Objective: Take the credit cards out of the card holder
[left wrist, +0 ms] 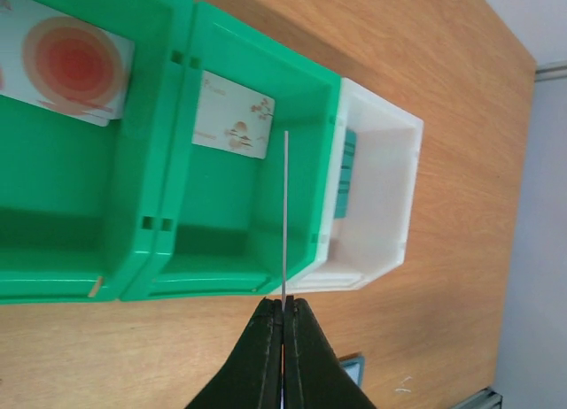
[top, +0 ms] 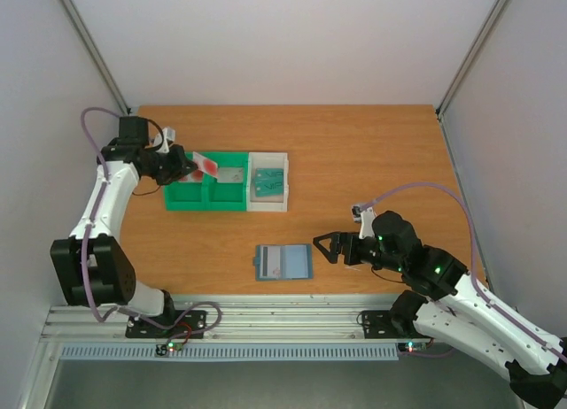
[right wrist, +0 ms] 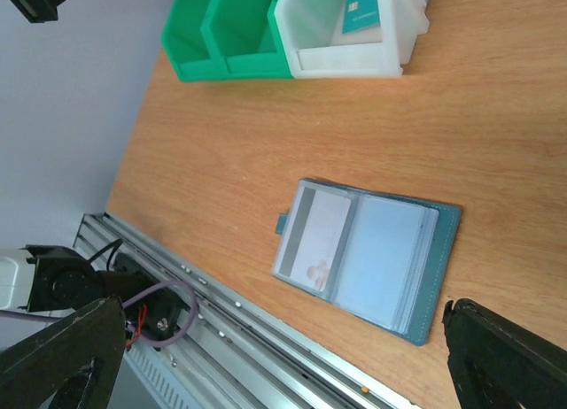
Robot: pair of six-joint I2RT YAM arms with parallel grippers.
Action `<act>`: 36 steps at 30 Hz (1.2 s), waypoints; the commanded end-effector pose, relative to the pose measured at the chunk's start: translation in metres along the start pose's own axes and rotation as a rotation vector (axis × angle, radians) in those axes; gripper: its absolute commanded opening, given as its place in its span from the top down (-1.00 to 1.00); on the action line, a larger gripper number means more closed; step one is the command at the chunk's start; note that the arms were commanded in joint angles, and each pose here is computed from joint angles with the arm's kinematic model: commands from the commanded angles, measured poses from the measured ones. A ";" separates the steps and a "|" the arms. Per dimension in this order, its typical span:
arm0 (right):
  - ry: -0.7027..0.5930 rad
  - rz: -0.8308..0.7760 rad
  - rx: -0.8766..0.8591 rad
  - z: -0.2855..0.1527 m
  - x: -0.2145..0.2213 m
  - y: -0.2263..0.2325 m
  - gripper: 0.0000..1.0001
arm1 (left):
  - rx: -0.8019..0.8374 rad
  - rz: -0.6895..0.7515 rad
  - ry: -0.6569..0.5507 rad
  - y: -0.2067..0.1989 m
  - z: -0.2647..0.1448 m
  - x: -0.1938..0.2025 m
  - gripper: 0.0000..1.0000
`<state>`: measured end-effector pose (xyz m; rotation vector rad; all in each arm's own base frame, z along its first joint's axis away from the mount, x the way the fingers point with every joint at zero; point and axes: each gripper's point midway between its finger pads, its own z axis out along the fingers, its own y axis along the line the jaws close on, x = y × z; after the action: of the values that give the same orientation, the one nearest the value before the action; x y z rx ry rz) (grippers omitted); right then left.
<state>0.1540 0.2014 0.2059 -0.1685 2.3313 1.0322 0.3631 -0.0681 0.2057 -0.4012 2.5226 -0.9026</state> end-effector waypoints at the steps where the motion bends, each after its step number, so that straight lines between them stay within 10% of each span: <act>1: -0.007 -0.006 -0.016 -0.003 -0.001 0.004 -0.97 | -0.039 0.018 -0.018 0.013 -0.011 -0.017 0.99; 19: -0.092 -0.073 0.016 -0.023 -0.015 0.003 -0.97 | -0.310 -0.011 0.031 0.090 0.027 -0.063 0.98; 36: -0.104 -0.108 0.086 -0.023 -0.022 -0.005 -0.97 | -0.222 -0.040 0.070 0.102 0.075 -0.079 0.90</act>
<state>0.1610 0.1828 0.2205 -0.1907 2.2678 0.8994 0.4364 0.0006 0.1073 -0.5173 2.7485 -0.6390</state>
